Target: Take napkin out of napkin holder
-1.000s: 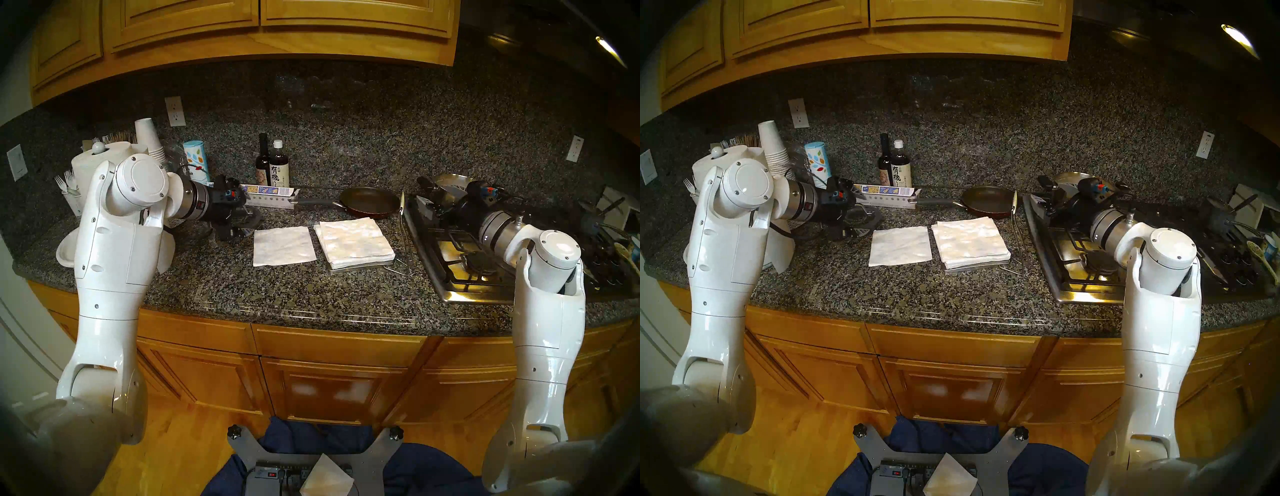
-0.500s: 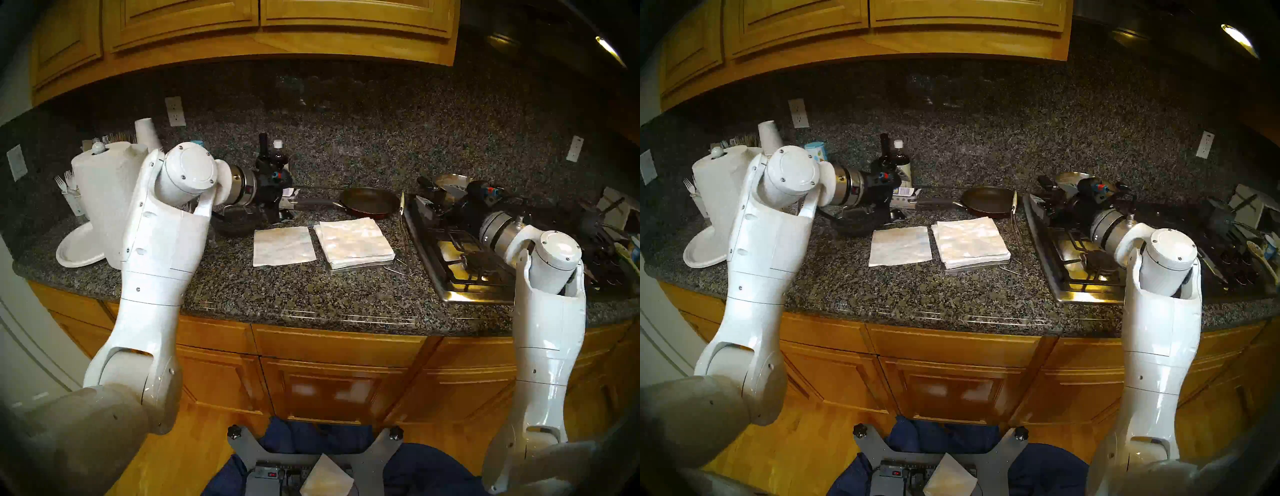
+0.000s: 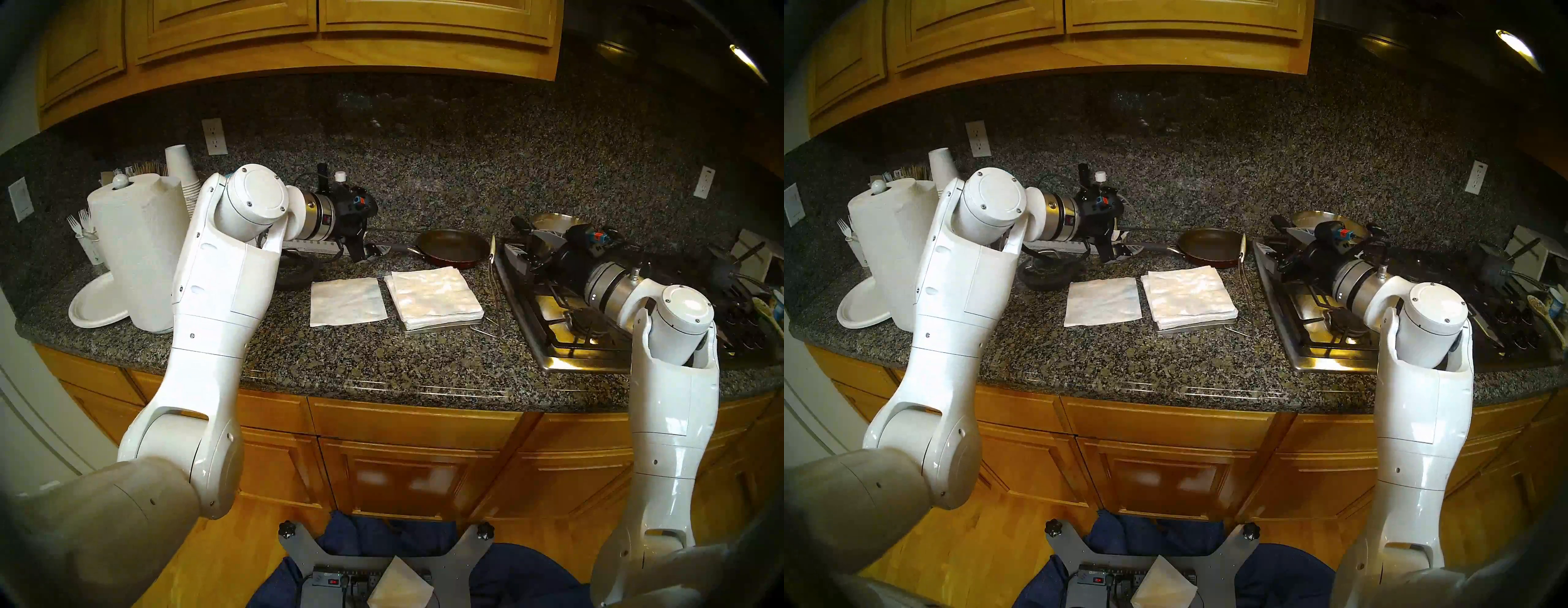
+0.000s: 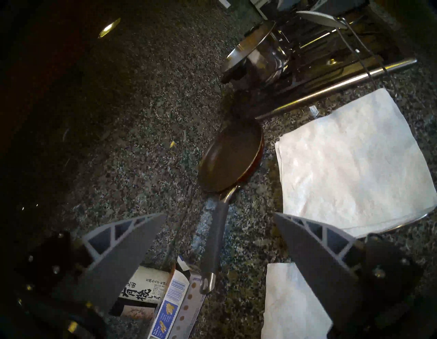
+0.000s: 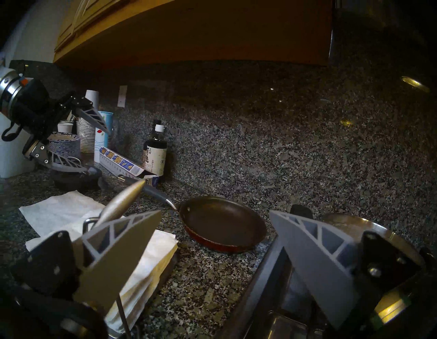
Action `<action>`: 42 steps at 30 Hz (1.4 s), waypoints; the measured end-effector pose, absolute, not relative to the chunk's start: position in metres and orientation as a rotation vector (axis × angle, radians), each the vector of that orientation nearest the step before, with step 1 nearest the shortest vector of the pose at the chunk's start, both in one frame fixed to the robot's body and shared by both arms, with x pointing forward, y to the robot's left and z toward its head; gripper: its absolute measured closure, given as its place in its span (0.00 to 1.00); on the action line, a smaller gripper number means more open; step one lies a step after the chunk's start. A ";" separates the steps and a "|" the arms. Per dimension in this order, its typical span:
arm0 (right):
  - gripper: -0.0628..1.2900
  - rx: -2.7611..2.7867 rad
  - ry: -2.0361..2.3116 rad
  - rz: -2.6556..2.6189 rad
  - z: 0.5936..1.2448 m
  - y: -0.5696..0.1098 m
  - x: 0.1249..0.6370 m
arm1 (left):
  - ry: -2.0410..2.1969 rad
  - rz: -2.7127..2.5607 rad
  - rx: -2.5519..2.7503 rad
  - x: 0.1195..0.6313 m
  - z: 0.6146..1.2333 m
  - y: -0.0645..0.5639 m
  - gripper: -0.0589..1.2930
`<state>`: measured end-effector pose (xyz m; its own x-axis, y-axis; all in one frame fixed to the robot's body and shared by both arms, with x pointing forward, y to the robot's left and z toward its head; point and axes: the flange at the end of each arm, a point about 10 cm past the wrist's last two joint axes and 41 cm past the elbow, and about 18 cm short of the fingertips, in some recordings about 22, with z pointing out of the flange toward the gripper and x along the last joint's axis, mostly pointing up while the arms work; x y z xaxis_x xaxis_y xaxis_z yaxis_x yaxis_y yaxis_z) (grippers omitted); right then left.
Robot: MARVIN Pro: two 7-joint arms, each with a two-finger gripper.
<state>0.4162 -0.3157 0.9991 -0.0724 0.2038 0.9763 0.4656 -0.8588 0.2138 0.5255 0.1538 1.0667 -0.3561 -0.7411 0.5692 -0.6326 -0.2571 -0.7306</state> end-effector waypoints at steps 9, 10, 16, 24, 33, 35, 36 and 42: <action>0.77 -1.987 -0.758 -1.998 0.997 -0.303 0.412 | 1.846 -1.732 -1.696 0.523 1.075 0.152 0.04; 0.90 -1.985 -0.761 -1.994 0.997 -0.302 0.411 | 1.847 -1.734 -1.695 0.522 1.075 0.152 0.04; 0.98 -1.960 -0.789 -1.961 0.994 -0.288 0.411 | 1.849 -1.745 -1.705 0.519 1.076 0.152 0.04; 0.98 -1.943 -0.804 -1.929 0.988 -0.275 0.415 | 1.848 -1.744 -1.737 0.515 1.073 0.153 0.04; 0.98 -1.941 -0.812 -1.860 0.970 -0.259 0.431 | 1.835 -1.737 -1.760 0.510 1.072 0.159 0.04; 0.98 -1.942 -0.818 -1.842 0.966 -0.256 0.435 | 1.830 -1.734 -1.764 0.509 1.072 0.162 0.04; 0.98 -1.943 -0.820 -1.838 0.965 -0.255 0.436 | 1.829 -1.733 -1.765 0.509 1.072 0.162 0.04; 0.98 -1.936 -0.842 -1.847 0.968 -0.254 0.440 | 1.819 -1.727 -1.774 0.508 1.071 0.166 0.04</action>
<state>0.4396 -0.2536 0.9684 -0.0182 0.1849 0.9826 0.6201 -0.7688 0.1561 0.5078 0.1658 1.0710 -0.3317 -0.7217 0.6076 -0.6440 -0.2974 -0.7048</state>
